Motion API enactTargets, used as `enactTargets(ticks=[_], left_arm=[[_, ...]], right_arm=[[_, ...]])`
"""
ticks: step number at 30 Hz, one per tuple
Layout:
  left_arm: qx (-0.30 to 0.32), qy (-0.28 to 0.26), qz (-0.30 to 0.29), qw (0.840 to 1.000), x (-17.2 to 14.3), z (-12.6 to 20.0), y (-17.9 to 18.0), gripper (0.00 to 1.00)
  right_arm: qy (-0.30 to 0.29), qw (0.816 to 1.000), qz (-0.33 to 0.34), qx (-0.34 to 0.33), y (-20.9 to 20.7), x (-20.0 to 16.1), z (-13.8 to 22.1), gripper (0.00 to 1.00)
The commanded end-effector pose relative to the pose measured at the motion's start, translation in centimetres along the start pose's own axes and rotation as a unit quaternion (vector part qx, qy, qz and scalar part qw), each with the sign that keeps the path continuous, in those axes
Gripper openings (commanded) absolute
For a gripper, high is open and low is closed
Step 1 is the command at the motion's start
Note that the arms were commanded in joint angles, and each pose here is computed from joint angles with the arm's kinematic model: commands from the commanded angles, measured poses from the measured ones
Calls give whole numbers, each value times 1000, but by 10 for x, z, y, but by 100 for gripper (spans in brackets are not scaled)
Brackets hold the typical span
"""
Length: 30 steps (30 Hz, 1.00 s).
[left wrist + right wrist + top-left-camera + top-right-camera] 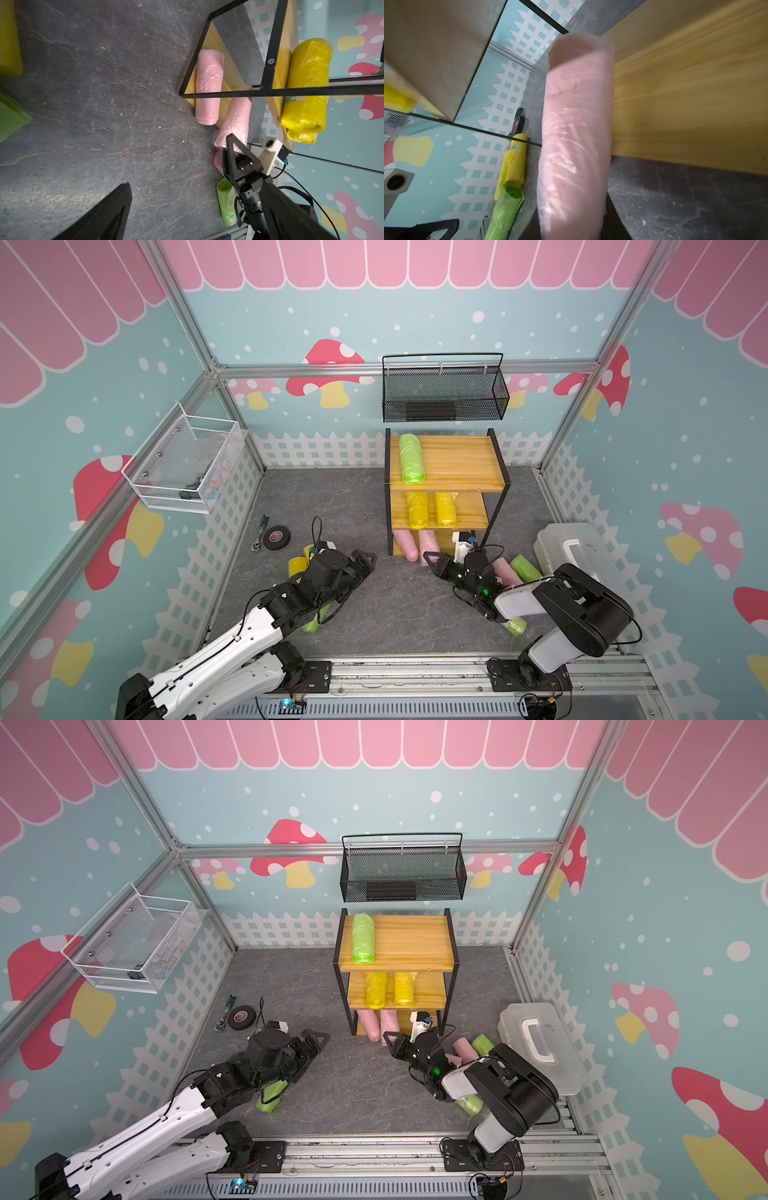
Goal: Sort the rolls of trash bags by color and place them on the shelf
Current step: Place the roll of trash bags on the shelf.
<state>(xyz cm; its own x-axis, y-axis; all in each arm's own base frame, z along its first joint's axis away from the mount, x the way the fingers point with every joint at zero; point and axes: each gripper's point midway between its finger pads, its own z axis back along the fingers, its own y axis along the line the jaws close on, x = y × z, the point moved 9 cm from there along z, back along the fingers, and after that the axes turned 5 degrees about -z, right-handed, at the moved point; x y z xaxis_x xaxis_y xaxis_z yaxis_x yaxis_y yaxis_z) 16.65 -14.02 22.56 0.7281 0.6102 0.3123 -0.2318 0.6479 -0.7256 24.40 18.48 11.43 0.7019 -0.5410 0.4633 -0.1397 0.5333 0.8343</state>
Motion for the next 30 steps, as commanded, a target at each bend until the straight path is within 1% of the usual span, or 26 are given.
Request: enactTargets(ticks=[1,5,11,16,18,23,25,27,30], left_arm=[[9,-6,-13,1000,1,0,3,98],[11,-6,-13,1000,2,-1,5,98],[19,-2,-9,1000,2,-4,8,98],[19,3,-10,1000,2,-6,9,98],[20,2,-10,1000,2,-6,10,98],[20,1,-7,1000,2,-5,11,98],[21,1,-7,1000,2,-5,12,98],[22,3,-7,1000,2,-5,13,98],[22,4,-7,1000,1,-5,14,98]], right_arm=[[-29,998,13,56,21,16,-9,2],[-22,999,30,21,17,18,-13,8],[-17,999,40,-11,10,22,-18,10],[-12,999,36,-17,4,22,-24,13],[-13,999,33,-20,1,22,-25,20],[-10,999,25,-27,-1,22,-25,47],[-7,999,24,-30,-2,22,-24,56],[-3,999,20,-36,-4,20,-22,61],[4,999,19,-43,-4,19,-17,64]])
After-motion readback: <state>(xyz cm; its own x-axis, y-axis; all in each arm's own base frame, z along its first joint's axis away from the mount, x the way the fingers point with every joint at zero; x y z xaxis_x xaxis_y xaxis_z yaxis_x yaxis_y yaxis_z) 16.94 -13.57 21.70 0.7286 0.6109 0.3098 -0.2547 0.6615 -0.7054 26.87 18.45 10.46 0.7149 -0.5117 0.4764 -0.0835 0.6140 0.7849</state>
